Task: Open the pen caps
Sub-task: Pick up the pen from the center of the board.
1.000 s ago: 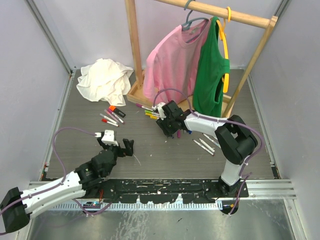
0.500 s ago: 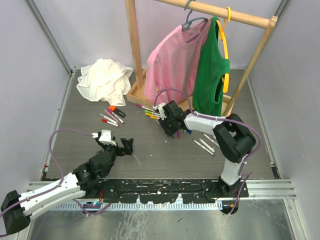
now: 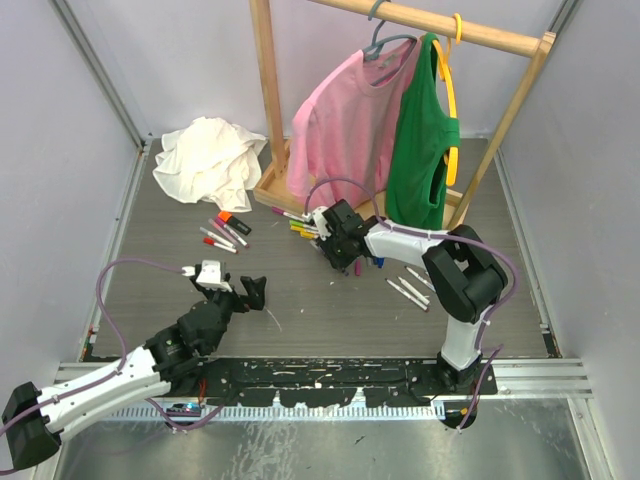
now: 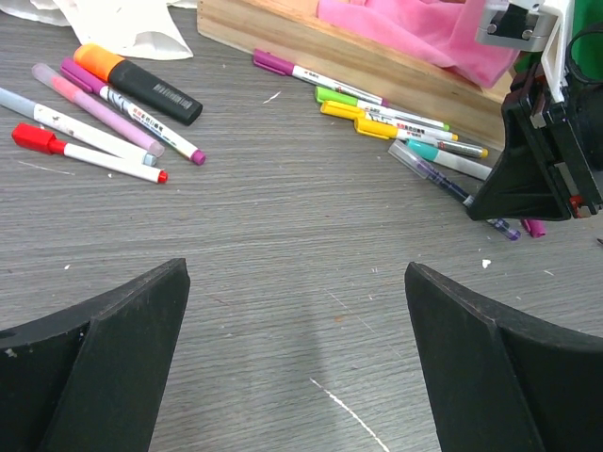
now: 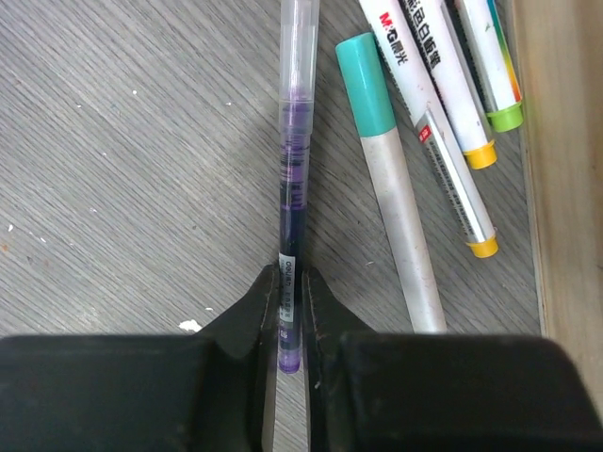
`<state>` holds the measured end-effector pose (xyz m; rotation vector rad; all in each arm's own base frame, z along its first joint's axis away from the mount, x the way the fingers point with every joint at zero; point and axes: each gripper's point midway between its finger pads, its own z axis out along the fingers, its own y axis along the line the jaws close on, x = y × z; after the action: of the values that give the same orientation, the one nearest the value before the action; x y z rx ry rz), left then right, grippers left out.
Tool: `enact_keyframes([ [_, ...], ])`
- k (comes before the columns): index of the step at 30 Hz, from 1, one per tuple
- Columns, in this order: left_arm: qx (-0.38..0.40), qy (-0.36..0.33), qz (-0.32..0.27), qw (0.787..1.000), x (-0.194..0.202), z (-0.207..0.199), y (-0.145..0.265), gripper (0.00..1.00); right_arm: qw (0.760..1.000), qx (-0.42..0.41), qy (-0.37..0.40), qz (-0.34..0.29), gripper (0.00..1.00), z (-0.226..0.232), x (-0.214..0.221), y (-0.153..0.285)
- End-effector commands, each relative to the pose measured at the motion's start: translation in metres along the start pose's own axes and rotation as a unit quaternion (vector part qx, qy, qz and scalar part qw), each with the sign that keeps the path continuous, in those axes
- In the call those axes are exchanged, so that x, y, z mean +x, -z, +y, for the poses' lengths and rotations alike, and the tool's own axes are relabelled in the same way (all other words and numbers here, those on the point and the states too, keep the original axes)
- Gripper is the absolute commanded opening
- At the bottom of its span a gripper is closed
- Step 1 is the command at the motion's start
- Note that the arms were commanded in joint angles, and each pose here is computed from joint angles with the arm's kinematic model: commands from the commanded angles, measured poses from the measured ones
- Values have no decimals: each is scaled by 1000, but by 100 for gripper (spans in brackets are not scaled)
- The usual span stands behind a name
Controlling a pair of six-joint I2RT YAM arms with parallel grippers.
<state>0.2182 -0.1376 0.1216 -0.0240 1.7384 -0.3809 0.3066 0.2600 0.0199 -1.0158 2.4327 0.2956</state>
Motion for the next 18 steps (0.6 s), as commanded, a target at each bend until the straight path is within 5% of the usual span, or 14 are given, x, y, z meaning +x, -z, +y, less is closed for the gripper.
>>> enact_keyframes([
  [1, -7, 29, -22, 999, -15, -1, 0, 98, 1000, -1, 18, -8, 8, -3, -14, 8],
  [10, 160, 147, -61, 974, -49, -61, 18, 98, 993, -93, 53, -58, 1, 24, -30, 55],
  [18, 347, 194, -115, 910, -100, -116, 64, 98, 952, -245, 102, -152, 1, 57, -40, 140],
])
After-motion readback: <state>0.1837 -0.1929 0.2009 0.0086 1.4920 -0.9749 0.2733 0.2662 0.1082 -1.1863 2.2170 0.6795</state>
